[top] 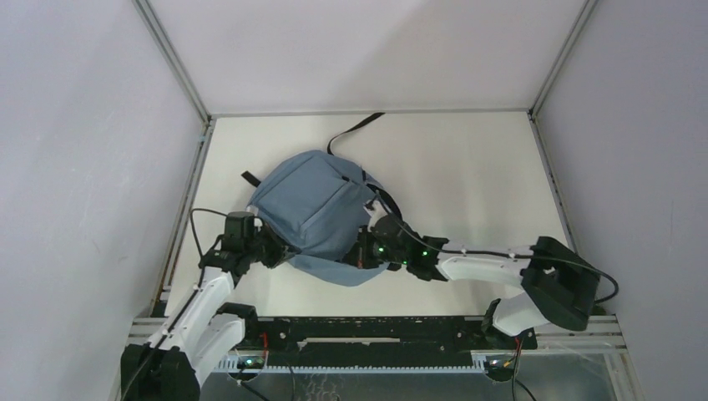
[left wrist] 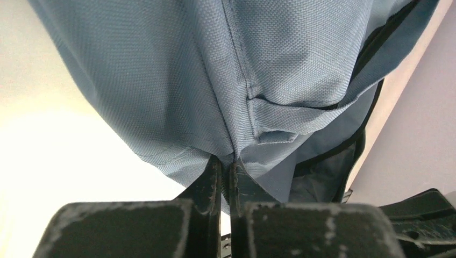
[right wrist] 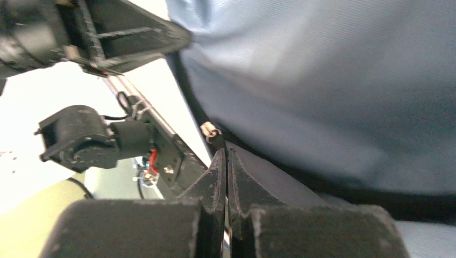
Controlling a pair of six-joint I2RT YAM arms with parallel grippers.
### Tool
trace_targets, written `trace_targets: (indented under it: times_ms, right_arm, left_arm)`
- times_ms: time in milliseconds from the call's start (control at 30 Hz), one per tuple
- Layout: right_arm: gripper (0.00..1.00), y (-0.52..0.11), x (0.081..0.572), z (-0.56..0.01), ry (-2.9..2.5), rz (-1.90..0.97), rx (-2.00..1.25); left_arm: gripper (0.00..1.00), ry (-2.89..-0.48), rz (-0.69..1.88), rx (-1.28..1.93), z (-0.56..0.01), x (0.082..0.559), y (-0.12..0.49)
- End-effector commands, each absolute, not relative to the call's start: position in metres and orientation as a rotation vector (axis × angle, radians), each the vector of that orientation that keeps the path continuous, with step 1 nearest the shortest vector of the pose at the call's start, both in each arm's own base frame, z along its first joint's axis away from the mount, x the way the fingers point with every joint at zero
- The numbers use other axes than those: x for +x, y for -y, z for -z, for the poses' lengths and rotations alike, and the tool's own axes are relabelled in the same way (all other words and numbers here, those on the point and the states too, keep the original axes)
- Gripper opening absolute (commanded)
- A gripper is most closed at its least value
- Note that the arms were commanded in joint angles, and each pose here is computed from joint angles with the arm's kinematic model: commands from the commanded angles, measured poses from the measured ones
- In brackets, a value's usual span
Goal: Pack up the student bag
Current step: Zip the student bag at the center of the board.
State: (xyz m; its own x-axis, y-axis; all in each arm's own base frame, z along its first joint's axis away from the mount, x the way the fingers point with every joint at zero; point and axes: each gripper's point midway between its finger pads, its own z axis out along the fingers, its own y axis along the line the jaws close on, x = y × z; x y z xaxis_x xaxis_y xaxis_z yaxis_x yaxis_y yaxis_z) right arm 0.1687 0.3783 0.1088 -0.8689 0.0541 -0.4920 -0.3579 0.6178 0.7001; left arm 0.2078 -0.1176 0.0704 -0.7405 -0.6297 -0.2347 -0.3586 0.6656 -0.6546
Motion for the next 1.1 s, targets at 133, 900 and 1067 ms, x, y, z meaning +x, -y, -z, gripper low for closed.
trace_targets:
  times_ms: [133, 900, 1067]
  right_arm:
    - [0.00, -0.284, 0.195, -0.086, -2.370, -0.931, 0.030]
    - [0.00, -0.285, 0.217, -0.170, -2.139, -0.957, -0.034]
    - [0.00, -0.317, 0.195, -0.167, -2.158, -1.040, -0.108]
  left_arm:
    - [0.00, -2.387, 0.620, -0.781, -0.082, 0.222, 0.077]
    - [0.07, -2.347, 0.284, -0.643, -0.149, 0.302, 0.028]
    - [0.49, -2.286, 0.479, -0.397, -0.186, 0.293, 0.064]
